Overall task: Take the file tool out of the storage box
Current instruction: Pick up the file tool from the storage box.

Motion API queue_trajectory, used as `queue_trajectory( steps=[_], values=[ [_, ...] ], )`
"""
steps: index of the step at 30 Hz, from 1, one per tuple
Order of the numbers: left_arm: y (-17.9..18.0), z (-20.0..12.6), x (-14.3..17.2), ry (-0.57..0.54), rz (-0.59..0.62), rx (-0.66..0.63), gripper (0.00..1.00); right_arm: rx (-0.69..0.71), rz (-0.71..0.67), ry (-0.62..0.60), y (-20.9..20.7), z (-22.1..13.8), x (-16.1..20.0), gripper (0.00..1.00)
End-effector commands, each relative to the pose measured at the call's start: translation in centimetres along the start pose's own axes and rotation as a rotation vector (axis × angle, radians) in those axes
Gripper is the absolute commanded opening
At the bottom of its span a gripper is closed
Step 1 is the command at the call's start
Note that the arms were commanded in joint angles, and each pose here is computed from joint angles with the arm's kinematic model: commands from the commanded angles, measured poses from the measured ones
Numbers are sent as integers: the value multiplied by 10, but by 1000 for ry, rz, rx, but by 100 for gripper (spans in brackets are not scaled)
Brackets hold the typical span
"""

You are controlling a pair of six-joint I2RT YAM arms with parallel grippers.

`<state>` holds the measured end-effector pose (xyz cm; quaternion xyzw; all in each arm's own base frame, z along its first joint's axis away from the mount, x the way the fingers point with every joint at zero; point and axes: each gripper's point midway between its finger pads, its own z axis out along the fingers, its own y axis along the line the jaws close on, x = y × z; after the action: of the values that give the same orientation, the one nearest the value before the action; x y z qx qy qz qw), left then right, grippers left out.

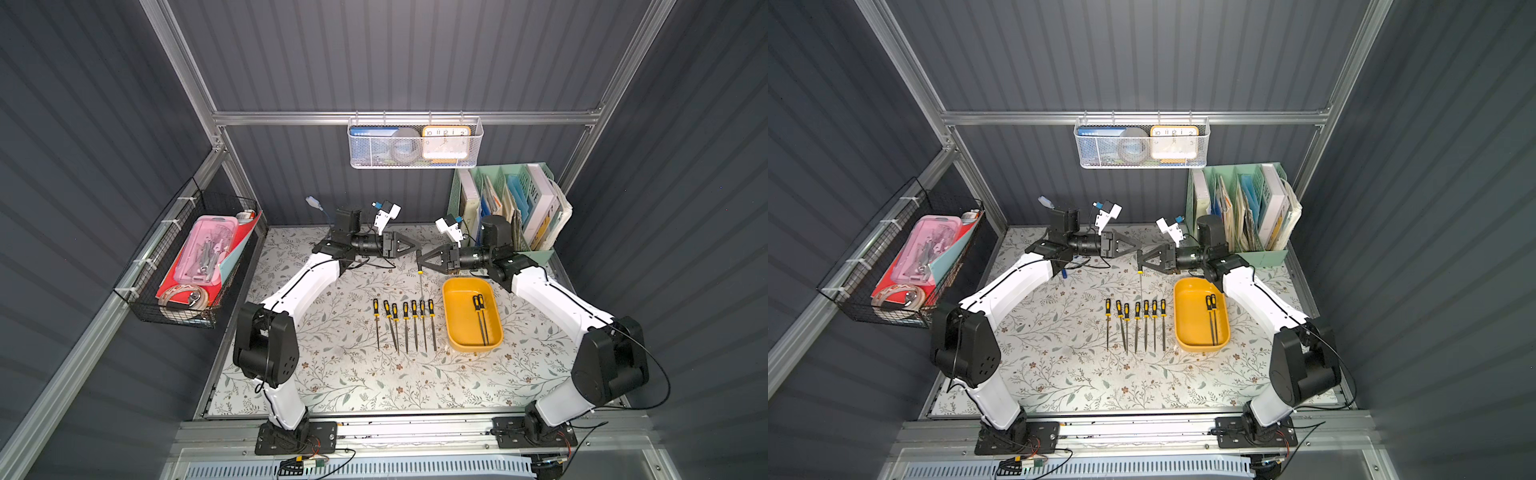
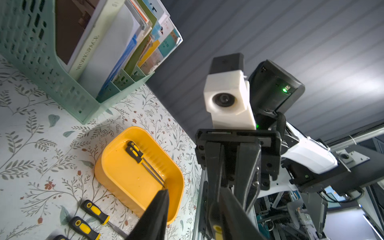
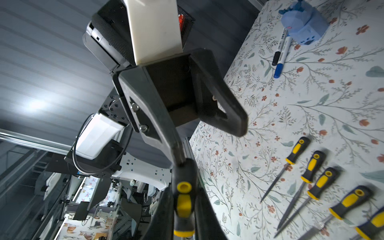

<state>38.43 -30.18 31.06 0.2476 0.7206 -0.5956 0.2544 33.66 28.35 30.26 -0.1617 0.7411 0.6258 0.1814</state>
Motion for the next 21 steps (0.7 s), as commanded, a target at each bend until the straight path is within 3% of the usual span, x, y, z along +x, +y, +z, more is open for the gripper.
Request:
queue_trajectory(
  steps=[1,10,14,18,21],
  values=[
    [-20,5,15,58,16,106,39,-50,-62,-20,17,6,-13,0],
    [-36,0,25,73,30,169,29,-67,-55,-36,14,10,-21,0],
    [-37,-1,30,82,27,182,18,-65,-56,-47,12,12,-25,0],
    [-35,-1,37,95,13,192,0,-50,-45,-60,4,14,-28,0],
    [-33,-1,40,97,3,186,0,-35,-26,-74,-4,16,-31,0]
  ],
)
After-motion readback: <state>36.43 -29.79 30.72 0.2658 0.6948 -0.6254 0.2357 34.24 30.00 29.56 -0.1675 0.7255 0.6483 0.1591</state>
